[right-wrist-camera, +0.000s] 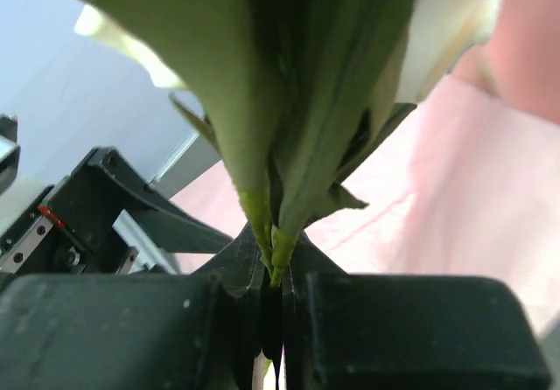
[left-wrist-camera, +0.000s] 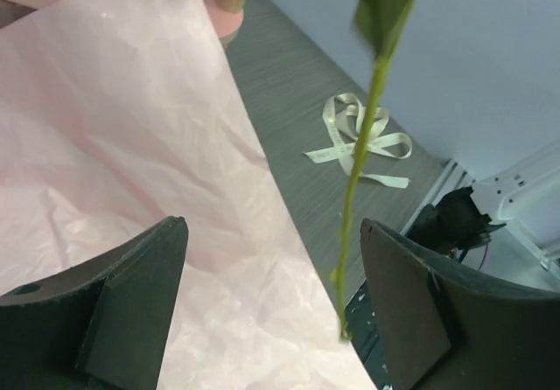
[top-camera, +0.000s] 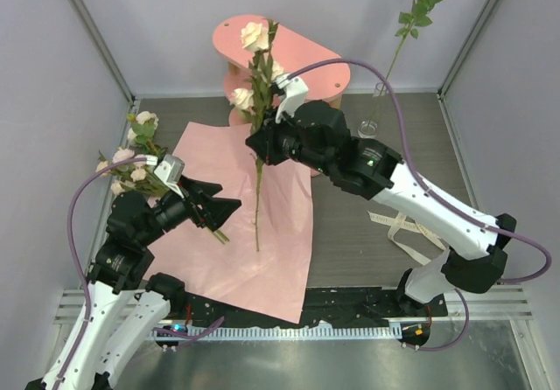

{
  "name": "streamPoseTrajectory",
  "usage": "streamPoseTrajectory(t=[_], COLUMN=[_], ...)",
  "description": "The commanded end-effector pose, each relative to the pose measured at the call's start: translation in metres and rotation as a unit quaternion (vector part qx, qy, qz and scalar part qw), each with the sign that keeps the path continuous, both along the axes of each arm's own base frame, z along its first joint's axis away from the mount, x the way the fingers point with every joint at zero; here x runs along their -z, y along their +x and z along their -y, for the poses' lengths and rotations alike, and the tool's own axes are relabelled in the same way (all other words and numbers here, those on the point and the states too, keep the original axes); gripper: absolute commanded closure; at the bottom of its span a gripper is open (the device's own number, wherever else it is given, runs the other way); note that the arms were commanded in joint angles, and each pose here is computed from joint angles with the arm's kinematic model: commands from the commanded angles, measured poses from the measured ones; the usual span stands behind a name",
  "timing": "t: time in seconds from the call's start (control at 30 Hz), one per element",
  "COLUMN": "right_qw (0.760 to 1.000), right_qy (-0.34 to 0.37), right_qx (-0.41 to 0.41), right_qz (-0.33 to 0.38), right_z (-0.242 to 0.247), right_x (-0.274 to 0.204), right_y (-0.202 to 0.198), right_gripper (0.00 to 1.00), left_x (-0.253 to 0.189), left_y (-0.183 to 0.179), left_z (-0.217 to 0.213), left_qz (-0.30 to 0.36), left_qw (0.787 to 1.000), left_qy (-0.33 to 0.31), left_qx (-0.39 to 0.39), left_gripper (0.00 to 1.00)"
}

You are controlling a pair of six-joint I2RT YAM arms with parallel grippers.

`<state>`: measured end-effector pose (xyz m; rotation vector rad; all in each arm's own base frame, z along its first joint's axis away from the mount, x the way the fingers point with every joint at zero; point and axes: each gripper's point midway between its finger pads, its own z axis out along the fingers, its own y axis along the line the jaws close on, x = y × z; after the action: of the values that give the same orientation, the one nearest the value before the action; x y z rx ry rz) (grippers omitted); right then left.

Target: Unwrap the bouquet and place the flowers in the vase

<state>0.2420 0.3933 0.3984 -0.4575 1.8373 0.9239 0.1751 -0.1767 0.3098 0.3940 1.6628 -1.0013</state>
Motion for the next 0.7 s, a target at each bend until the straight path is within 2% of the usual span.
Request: streamPoseTrajectory(t=[0.0,0.1,0.13,0.2,0.23,0.27,0.33,0.37,0.4,0.5,0.53,0.67], right_qw=[0.977,0.950,0.927,0.906,0.880,0.866,0.838,0.824,0.803,0.792,0.777,0.760], right_qy=[-0.050,-0.075,-0.104,-0.104,-0.139,-0.171,-0.161,-0.200,-0.182,-0.161,-0.170,-0.190], right_qx=[0.168,0.257,0.313,0.356,0.399,0.413,0.461,0.463,0.503,0.521,0.541,0.548], right_qz=[0.119,0.159,0.178,0.201,0.215,0.226,0.243,0.259,0.263,0.275,0.274,0.294], right_z=[0.119,0.182,0.213,0.242,0.264,0.268,0.283,0.285,0.306,0.320,0.336,0.333], right_x=[-0.090,-0.124,-0.132,-0.152,-0.156,-0.151,-0.166,-0.162,-0.171,-0.175,-0.174,-0.167], right_y=[0.014,0.013,0.016,0.013,0.014,0.019,0.026,0.034,0.048,0.089,0.105,0.158], right_gripper=[0.99,0.99,0.99,0.99,0.99,0.99,0.99,0.99,0.99,0.99,0.99,0.99], left_x=[0.006,0.009,0.010,0.009,0.011,0.011,0.011,0.012,0.013,0.014,0.015,0.016], left_y=[0.005,0.007,0.008,0.009,0.010,0.009,0.009,0.009,0.009,0.010,0.010,0.011], left_z=[-0.012,-0.015,-0.016,-0.019,-0.019,-0.019,-0.018,-0.018,-0.017,-0.017,-0.017,-0.017], left_qz=[0.000,-0.002,-0.001,0.005,0.003,0.003,0.002,0.001,0.000,-0.004,-0.005,-0.009], left_qw=[0.999,0.998,0.998,0.997,0.997,0.997,0.997,0.997,0.997,0.997,0.997,0.997], left_qy=[0.021,0.027,0.029,0.035,0.038,0.038,0.039,0.040,0.040,0.042,0.042,0.044], left_qx=[-0.044,-0.057,-0.061,-0.070,-0.071,-0.071,-0.068,-0.068,-0.066,-0.067,-0.067,-0.068], left_gripper=[0.14,0.13,0.13,0.12,0.12,0.12,0.12,0.12,0.12,0.12,0.12,0.12])
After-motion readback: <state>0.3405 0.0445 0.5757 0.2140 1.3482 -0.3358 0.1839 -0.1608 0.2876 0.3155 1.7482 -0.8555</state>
